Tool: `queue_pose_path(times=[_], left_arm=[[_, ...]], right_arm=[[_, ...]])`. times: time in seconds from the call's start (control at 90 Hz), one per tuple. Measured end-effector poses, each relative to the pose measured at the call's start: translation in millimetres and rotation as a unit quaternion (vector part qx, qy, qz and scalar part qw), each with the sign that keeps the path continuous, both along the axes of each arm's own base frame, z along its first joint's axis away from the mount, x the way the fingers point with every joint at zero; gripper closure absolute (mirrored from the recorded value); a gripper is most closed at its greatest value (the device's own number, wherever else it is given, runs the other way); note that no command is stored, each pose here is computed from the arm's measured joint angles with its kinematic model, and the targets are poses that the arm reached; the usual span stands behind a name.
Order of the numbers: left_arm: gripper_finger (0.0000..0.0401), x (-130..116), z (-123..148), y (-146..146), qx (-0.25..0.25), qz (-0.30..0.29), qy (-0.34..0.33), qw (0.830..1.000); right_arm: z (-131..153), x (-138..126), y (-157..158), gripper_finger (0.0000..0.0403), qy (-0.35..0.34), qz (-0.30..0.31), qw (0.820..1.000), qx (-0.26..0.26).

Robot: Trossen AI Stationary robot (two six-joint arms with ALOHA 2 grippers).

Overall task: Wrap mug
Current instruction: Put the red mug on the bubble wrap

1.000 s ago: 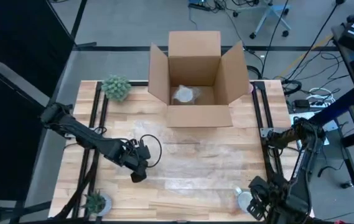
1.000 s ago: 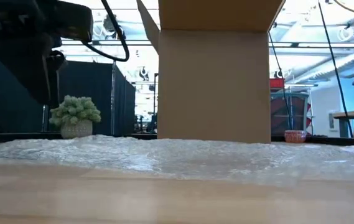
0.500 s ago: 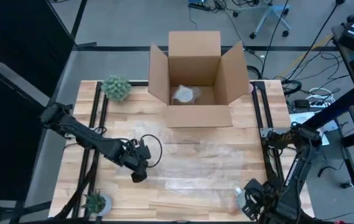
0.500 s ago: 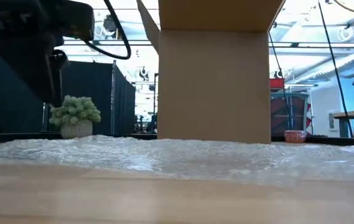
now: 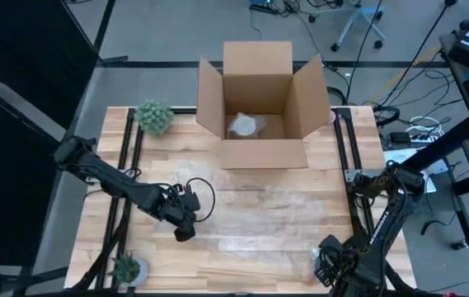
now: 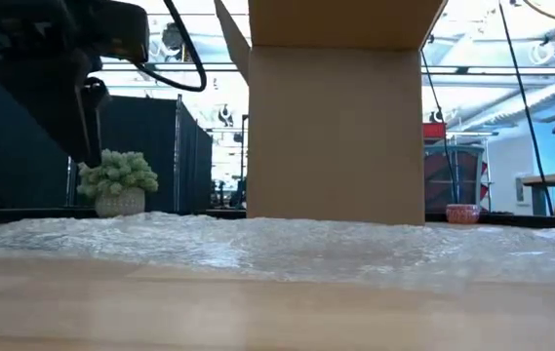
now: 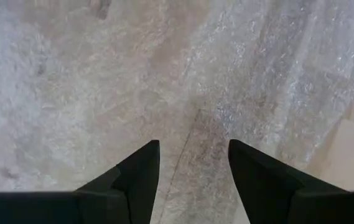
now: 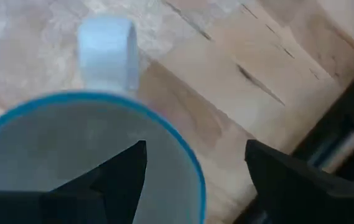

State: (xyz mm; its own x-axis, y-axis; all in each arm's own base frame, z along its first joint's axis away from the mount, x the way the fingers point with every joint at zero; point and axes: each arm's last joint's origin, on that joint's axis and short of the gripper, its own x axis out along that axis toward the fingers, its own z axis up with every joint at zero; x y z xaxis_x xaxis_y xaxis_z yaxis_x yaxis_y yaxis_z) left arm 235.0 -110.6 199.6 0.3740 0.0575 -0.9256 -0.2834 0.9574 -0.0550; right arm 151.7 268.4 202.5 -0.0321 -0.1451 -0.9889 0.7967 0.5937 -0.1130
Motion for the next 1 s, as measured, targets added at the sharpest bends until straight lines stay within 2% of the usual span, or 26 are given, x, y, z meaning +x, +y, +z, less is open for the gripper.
queue_pose_path(times=[0.133, 0.233, 0.544, 0.678, 0.833, 0.911, 1.0], left_arm=[[0.0221, 2, 1, -1, -0.004, -0.002, -0.011, 1.0], [0.0221, 2, 1, -1, 0.0, -0.002, -0.013, 1.0], [0.0221, 2, 1, 0, 0.007, 0.001, -0.017, 1.0], [0.0221, 2, 1, 0, 0.007, 0.001, -0.017, 1.0], [0.0221, 3, 1, 1, 0.007, 0.004, -0.017, 1.0], [0.0221, 3, 1, 1, 0.007, 0.004, -0.017, 1.0], [0.0221, 4, 1, 1, 0.005, 0.007, -0.02, 1.0]], right_arm=[[-13, 1, -4, 0.0163, 0.026, -0.007, 0.999, 0.017], [-19, 1, -4, 0.0197, 0.034, -0.003, 0.999, 0.036], [-20, 2, -4, 0.0387, 0.034, 0.033, 0.998, 0.044], [-10, 3, -1, 0.0391, 0.039, 0.043, 0.997, 0.044], [36, 3, 0, 0.0398, 0.032, 0.06, 0.996, 0.055], [59, 5, 0, 0.0397, -0.004, 0.066, 0.997, 0.05], [74, 14, -1, 0.0399, -0.085, 0.089, 0.992, 0.024]])
